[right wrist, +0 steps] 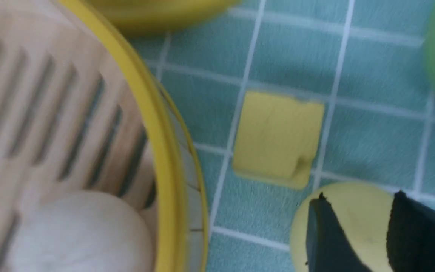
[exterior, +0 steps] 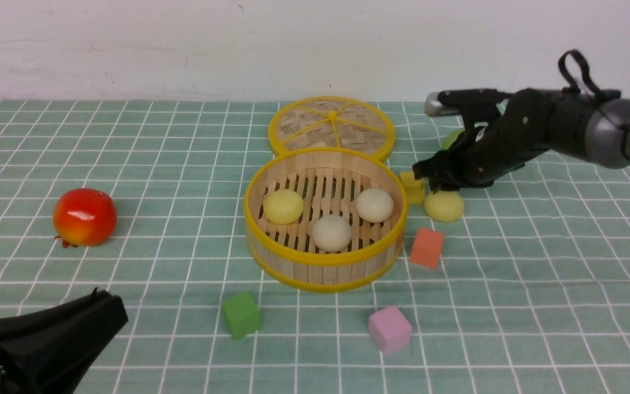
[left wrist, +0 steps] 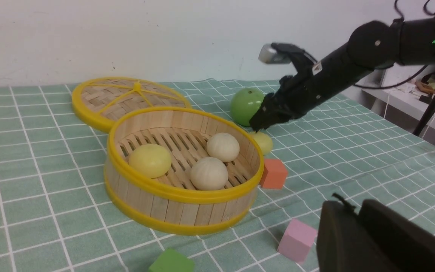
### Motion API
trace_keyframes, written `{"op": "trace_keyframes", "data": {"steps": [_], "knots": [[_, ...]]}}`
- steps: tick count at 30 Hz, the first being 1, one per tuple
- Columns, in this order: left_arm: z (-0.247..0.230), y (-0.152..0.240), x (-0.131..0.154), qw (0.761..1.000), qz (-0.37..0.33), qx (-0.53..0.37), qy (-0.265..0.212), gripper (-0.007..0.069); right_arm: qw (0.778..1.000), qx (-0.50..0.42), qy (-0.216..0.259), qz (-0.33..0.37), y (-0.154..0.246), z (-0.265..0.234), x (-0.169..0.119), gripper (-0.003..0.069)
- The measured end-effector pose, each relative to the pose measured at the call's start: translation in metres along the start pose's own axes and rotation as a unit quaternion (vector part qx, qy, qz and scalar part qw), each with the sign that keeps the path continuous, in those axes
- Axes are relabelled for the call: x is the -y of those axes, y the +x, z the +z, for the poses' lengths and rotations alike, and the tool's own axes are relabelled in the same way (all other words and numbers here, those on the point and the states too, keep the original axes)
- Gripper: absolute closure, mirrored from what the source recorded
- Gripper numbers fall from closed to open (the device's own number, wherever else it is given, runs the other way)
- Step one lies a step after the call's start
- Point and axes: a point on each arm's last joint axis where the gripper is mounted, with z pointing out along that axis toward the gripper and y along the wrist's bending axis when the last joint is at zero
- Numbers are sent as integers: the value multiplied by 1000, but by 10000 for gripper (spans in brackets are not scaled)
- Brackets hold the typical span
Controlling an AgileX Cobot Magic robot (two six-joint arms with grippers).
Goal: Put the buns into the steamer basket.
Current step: Use the right arm to grab a steamed stuffed bun
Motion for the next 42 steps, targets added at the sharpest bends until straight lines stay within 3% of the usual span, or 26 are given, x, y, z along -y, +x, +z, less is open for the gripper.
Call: {"op": "trace_keyframes", "data": {"steps": [26,29,35,42], "knots": [[0,0,0,1000,0,0,0,545,1000,1,20,-24,13,31,10,421],[0,0,0,1000,0,0,0,545,1000,-4,21,-23,16,34,11,452],[0,0,0,1000,0,0,0,545,999,-4,21,-25,13,28,11,647],[0,0,0,1000,0,0,0,545,999,25,6,-39,-8,-12,-5,663]]}}
